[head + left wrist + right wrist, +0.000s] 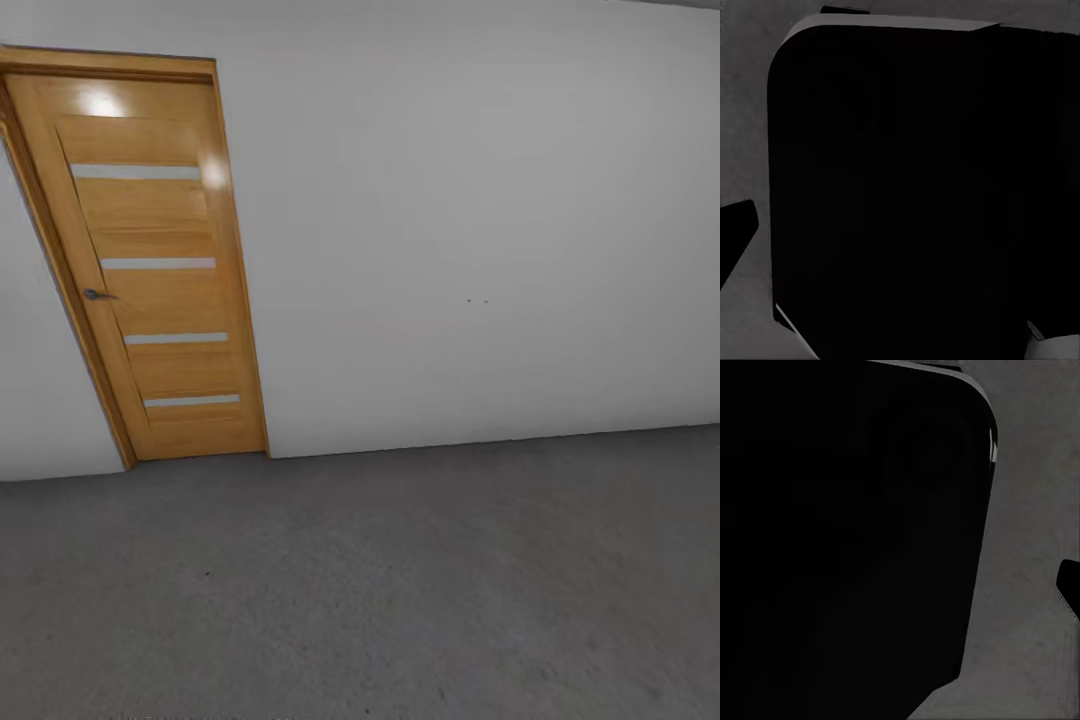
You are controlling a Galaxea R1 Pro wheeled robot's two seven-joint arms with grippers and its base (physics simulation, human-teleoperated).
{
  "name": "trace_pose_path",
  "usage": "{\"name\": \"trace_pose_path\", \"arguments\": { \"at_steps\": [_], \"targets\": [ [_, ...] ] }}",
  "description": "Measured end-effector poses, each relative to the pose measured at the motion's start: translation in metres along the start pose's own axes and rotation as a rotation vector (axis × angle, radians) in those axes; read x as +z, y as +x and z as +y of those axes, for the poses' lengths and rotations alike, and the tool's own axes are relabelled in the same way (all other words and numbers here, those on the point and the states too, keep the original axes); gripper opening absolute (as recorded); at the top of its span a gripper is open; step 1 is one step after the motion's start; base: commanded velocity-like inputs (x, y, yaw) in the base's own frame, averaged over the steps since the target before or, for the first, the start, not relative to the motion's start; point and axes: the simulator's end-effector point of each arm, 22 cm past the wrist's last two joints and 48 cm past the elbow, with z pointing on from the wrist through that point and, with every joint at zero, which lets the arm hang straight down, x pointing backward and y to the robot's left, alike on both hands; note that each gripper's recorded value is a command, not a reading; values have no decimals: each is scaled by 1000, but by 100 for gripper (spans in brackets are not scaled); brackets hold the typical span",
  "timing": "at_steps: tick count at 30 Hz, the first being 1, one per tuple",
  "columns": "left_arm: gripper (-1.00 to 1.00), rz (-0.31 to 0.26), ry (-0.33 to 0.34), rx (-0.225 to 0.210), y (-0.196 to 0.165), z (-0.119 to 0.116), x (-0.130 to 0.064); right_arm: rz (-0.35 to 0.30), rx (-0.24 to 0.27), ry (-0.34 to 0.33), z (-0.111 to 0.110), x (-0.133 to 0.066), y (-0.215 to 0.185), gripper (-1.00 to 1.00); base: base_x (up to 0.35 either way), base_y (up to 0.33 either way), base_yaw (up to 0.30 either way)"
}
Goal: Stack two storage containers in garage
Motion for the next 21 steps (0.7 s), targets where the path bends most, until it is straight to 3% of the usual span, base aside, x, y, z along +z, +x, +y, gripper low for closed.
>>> {"name": "trace_pose_path", "arguments": {
  "at_steps": [15, 21],
  "targets": [
    [100, 0, 0, 0, 0, 0, 0, -1, -9, -1, 1, 0, 0, 100, 0, 0, 288],
    [100, 0, -1, 1, 0, 1, 0, -8, -85, -5, 2, 0, -2, 100, 0, 0, 221]
  ]
}}
